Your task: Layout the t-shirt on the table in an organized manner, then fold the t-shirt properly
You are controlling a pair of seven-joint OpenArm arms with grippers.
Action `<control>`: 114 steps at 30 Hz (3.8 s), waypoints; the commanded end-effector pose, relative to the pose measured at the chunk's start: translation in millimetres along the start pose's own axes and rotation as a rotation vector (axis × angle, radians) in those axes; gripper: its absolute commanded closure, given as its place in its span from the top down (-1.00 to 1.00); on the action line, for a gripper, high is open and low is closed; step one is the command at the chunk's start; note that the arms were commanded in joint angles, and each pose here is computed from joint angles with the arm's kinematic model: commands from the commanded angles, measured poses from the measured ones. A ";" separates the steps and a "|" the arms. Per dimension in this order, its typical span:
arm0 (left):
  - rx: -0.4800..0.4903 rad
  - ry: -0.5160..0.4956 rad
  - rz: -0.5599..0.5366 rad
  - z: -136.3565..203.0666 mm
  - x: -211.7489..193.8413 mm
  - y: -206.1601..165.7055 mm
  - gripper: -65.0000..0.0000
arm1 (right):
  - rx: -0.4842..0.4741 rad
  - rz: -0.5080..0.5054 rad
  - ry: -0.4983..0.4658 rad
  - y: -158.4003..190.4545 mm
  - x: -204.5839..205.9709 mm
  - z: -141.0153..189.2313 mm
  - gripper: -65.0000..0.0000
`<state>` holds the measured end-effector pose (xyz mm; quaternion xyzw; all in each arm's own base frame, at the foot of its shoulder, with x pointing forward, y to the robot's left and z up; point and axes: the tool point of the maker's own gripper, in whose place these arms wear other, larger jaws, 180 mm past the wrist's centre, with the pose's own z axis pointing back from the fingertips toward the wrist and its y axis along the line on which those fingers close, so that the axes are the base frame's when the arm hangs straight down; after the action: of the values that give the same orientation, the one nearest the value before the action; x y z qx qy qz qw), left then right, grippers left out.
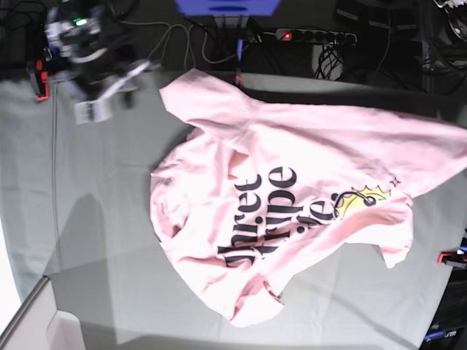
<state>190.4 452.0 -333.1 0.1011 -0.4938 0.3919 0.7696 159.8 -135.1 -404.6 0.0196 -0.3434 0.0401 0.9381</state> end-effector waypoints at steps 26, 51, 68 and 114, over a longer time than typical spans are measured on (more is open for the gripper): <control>-0.005 -0.043 -0.023 1.4 15.7 0.3 -0.99 | 0.206 0.054 0.222 69.3 -53.4 -37.9 -0.32; -0.420 -0.275 -0.178 29.7 95.1 -182.9 -0.99 | -0.100 0.206 -0.461 -49.4 163.5 14.9 -1.00; -0.616 -0.423 -0.197 70.9 188.4 -366.3 -1.00 | -0.382 0.153 -1.167 -125.2 393.4 143.8 -1.00; -0.537 -0.379 -0.221 62.4 201.4 -352.7 -1.00 | -0.304 0.088 -1.297 -135.2 514.0 155.7 -1.00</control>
<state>438.5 279.1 -73.2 0.0145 -0.6770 0.1367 0.7231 470.2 -246.1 18.2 -0.1002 -0.8200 0.0125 0.5634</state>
